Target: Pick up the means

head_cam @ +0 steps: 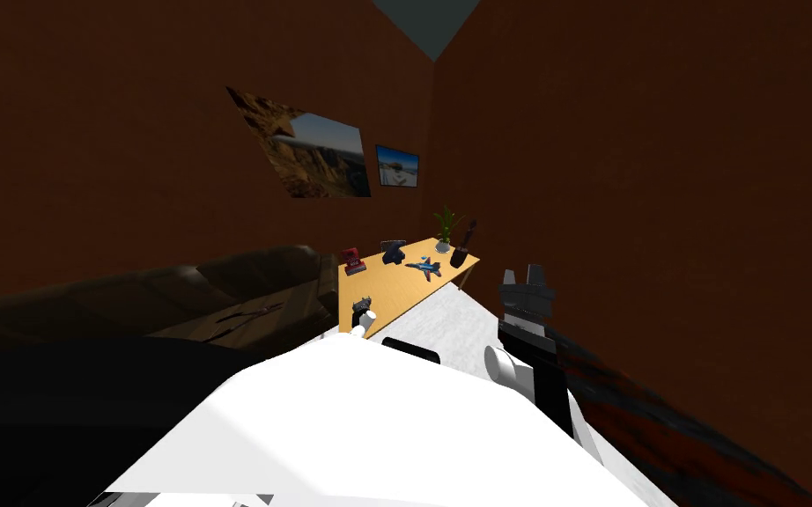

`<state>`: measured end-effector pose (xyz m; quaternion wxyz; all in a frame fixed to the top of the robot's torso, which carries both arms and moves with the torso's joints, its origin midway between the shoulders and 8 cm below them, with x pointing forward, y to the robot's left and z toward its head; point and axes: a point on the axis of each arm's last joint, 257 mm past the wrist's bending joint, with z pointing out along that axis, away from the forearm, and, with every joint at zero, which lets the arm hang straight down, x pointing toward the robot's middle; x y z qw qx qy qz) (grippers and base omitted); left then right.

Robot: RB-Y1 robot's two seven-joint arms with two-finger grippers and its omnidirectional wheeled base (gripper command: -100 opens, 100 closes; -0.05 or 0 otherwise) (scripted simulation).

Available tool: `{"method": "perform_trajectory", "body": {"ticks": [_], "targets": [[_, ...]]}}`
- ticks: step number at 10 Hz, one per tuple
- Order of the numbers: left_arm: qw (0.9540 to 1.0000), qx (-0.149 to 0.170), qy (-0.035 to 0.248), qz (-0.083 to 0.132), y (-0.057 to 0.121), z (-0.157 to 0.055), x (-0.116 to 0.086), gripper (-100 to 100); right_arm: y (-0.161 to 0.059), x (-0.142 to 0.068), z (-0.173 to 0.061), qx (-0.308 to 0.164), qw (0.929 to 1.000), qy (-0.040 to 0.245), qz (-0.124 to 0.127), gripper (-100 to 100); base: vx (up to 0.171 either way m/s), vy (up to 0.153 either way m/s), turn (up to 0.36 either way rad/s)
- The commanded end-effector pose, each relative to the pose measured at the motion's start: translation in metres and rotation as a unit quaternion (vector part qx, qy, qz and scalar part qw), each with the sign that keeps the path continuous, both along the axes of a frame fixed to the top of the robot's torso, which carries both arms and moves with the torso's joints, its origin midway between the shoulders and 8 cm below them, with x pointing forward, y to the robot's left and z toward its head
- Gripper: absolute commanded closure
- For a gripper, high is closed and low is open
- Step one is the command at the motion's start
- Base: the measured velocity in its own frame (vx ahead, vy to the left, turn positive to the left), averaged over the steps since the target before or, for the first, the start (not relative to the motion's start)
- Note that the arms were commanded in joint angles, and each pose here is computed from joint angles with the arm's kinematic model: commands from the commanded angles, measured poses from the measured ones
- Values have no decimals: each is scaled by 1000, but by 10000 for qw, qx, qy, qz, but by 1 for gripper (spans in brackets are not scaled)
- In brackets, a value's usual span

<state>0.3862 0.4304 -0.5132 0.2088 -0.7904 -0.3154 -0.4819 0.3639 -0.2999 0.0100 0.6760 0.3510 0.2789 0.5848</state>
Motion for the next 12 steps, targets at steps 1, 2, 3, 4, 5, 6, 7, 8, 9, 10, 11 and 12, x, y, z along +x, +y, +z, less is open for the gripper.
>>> {"method": "perform_trajectory", "body": {"ticks": [1, 2, 3, 4, 5, 6, 7, 8, 9, 10, 11, 12], "targets": [[9997, -16, 30, -227, -29, 1, 18, -100, 0, 0, 0, 0, 10000, 0, 0, 0, -20, 54, 237], [9999, -22, 5, -135, -19, 0, 14, -100, 0, 0, 0, -1, 10000, 0, -1, 0, -11, 26, 50], [9999, -12, 3, -141, -21, 0, 15, 100, 0, 0, 0, 0, 10000, 0, 0, 0, -1, 4, -12], [9999, -12, 3, -140, -21, 0, 15, 100, 0, 0, 0, 0, 10000, 0, 0, 0, 0, 0, 0], [9999, -20, -2, -143, -22, 0, 16, 100, 0, 0, 0, 0, 10000, 0, 0, 0, -2, 2, 14], [9999, -19, -2, -134, -21, 0, 15, 100, 0, 0, 0, 0, 10000, 0, 0, 0, 0, 0, 0], [9999, -20, -3, -134, -21, 0, 15, 100, 0, 0, 0, 0, 10000, 0, 0, 0, 0, 0, 0], [9999, -21, -4, -133, -21, 0, 15, 0, 0, 0, 0, 0, 10000, 0, 0, 0, 0, 0, 0], [9996, -5, -82, -285, -33, 10, 34, 100, 0, 0, 0, 0, 10000, 0, 0, 0, -6, 17, 85], [10000, -54, -9, -44, -7, 0, 7, 100, 0, 0, 0, 0, 10000, 0, 0, 0, 19, -31, -285], [10000, -11, -42, -13, -2, 3, 6, 100, 0, 0, 0, 1, 10000, -1, 1, 0, 21, -50, -145], [10000, -11, -42, -13, -2, 3, 6, 100, 0, 0, 0, 1, 10000, 0, 0, 0, 12, -31, 37]]}}
